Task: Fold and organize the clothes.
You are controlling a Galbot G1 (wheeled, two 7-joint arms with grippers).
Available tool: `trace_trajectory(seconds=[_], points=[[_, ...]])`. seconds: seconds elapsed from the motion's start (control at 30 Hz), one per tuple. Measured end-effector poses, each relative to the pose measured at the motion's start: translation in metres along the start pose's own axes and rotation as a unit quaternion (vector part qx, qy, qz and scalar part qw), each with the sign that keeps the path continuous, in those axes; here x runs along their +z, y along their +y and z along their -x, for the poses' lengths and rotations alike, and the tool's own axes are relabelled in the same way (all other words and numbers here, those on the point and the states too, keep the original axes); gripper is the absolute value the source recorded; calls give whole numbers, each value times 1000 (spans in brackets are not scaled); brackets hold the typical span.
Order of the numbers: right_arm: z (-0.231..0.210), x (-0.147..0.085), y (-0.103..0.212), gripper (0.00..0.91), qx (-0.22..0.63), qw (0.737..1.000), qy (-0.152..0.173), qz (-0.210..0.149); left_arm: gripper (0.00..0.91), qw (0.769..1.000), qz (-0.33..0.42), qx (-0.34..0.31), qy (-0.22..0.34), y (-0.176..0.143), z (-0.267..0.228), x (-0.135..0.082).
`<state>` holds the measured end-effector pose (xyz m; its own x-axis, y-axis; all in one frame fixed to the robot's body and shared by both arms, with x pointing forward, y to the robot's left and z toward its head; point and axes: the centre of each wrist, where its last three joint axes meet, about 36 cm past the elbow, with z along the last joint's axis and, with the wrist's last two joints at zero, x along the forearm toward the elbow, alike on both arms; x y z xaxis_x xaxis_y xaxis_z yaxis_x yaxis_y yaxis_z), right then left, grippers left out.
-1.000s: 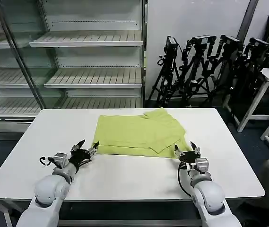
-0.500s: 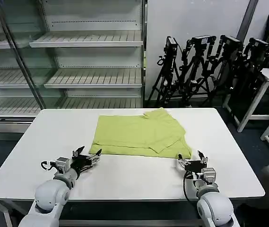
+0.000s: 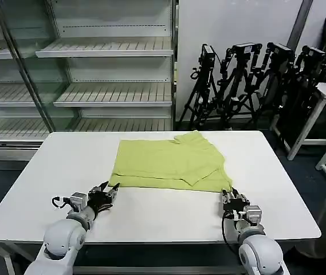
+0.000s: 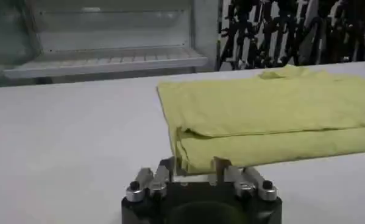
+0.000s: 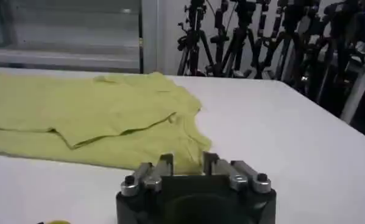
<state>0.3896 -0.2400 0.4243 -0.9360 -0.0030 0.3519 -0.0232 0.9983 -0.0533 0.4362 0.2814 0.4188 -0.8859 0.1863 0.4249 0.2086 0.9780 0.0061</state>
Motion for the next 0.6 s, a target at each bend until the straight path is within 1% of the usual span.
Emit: trace_trajectory(seconds=[0.3, 0.6], points=[[-6, 1, 1, 0, -4, 1000, 1, -1, 0, 1000, -1, 3, 2, -3, 0, 2], [-22, 3, 0, 0, -5, 1000, -2, -8, 10, 1000, 2, -2, -8, -7, -16, 6]])
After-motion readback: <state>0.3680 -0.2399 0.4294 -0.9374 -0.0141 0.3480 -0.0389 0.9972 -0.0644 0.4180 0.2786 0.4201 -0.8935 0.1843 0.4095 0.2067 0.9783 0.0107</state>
